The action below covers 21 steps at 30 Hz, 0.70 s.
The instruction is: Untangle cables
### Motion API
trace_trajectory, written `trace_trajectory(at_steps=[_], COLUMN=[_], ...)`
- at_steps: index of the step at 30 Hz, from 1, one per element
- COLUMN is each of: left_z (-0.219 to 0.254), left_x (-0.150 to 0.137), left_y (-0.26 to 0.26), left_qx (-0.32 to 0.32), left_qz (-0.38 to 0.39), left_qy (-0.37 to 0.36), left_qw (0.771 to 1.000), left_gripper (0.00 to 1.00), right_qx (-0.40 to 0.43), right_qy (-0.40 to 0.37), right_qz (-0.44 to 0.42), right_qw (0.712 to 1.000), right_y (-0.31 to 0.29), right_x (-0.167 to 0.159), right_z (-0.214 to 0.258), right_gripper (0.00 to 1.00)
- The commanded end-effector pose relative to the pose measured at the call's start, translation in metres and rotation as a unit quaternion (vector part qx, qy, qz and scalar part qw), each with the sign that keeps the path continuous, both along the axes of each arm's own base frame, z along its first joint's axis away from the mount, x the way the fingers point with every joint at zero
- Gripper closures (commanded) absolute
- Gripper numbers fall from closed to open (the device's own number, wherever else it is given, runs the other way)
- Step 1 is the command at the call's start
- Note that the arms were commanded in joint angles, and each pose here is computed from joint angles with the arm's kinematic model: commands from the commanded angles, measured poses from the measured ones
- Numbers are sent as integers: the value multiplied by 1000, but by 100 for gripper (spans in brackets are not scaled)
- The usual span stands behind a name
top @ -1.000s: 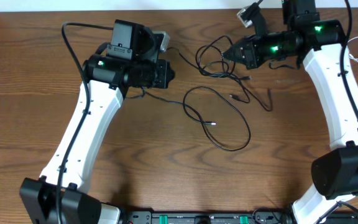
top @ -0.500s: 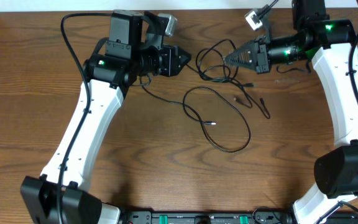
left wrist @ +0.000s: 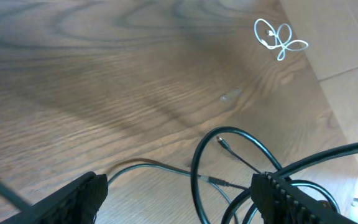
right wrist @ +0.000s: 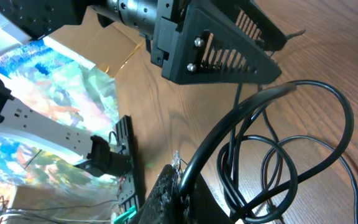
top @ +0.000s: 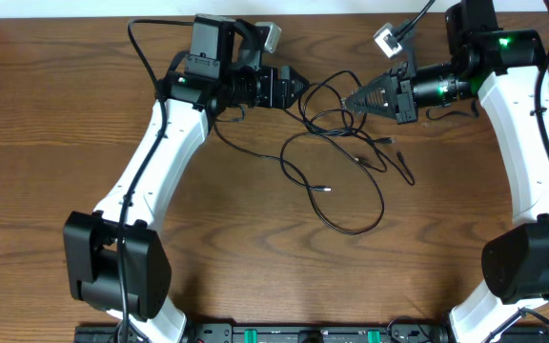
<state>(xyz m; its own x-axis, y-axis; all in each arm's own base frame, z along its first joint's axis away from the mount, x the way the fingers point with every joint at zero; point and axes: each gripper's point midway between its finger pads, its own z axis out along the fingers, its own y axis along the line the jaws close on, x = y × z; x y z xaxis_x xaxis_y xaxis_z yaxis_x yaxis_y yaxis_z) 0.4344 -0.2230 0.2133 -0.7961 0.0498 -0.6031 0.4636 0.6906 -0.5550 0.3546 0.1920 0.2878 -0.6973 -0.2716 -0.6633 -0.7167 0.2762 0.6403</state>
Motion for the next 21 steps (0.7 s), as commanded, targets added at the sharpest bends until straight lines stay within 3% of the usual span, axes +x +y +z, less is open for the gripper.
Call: trace_trajectory(at_steps=[1,5,11,21], left_z=[-9,-27,-37,-52], left_x=[-1,-6,-15,-22], left_y=[-17,-29,-32,-50], left_qx=[-14,-11,1,5], left_qz=[-24,-43,-58,-78], left_qy=[16,36,49,60], left_qw=[999,998,997,995], left_gripper=[21,21,31,34], right_qx=[22,9,-8,-7], right_qy=[-24,-27,-26,-26], right_qz=[17,21,18,22], right_qw=[999,999,999,999], right_y=[5,9,7,9], right_x=[-9,-11,-10,-12], right_z=[15,11,6,6], right_gripper=[99,99,99,99])
